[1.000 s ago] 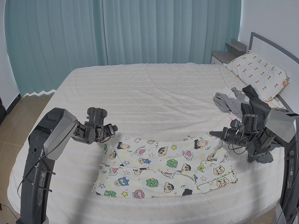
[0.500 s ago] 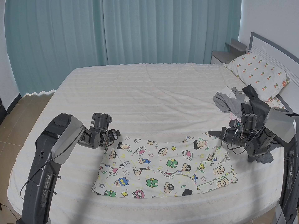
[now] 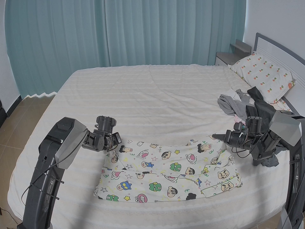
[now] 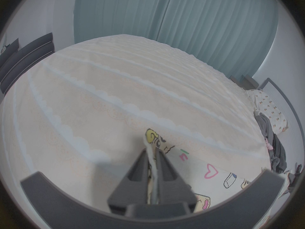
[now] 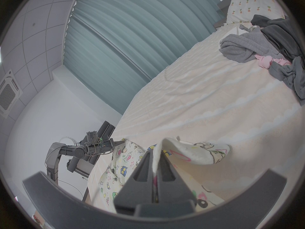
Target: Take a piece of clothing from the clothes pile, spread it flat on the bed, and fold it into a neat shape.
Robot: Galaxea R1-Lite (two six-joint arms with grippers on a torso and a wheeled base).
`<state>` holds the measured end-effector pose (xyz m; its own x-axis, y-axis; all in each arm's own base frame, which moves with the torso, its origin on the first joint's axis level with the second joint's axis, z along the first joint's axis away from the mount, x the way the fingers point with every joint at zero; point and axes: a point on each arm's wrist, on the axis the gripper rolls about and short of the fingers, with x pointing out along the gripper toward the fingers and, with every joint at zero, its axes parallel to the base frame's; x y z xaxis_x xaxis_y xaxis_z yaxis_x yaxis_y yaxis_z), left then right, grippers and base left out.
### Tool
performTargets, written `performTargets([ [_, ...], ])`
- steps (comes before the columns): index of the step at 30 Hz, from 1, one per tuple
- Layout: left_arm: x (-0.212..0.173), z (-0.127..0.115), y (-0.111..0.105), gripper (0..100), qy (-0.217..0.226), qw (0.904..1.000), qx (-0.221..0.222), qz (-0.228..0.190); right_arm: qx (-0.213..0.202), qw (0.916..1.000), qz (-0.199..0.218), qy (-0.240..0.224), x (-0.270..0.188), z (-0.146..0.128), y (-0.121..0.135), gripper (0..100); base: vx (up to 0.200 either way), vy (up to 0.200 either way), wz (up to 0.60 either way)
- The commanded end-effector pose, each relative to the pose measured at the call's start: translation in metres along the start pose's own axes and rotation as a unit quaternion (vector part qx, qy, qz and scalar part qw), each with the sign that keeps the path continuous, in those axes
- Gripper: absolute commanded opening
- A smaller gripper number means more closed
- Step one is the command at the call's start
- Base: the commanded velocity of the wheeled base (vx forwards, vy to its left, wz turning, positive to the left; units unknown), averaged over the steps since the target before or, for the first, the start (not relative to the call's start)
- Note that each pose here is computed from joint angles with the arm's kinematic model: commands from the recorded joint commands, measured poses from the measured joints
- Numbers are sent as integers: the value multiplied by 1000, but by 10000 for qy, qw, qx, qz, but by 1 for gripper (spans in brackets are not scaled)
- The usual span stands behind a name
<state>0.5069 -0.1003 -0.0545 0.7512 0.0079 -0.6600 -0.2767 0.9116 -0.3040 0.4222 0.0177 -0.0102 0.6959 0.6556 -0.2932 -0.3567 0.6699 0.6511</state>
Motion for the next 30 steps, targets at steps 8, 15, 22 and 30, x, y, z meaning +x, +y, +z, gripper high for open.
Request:
performTargets([
  [8,-19,23,-8,0,-322,9986,-415,-64,-29,10000,17,-37,-2,2,1,0,0,0,0],
  [15,-30,30,-12,0,-389,9978,-530,-103,-96,9999,35,-134,-4,4,1,0,0,0,0],
  [22,-42,30,-10,0,-542,9967,-566,-216,-165,9996,59,-241,-7,7,1,0,0,0,0],
  [30,-67,29,-3,0,-691,9950,-622,-371,-175,9994,19,-289,-17,8,5,0,0,0,0],
])
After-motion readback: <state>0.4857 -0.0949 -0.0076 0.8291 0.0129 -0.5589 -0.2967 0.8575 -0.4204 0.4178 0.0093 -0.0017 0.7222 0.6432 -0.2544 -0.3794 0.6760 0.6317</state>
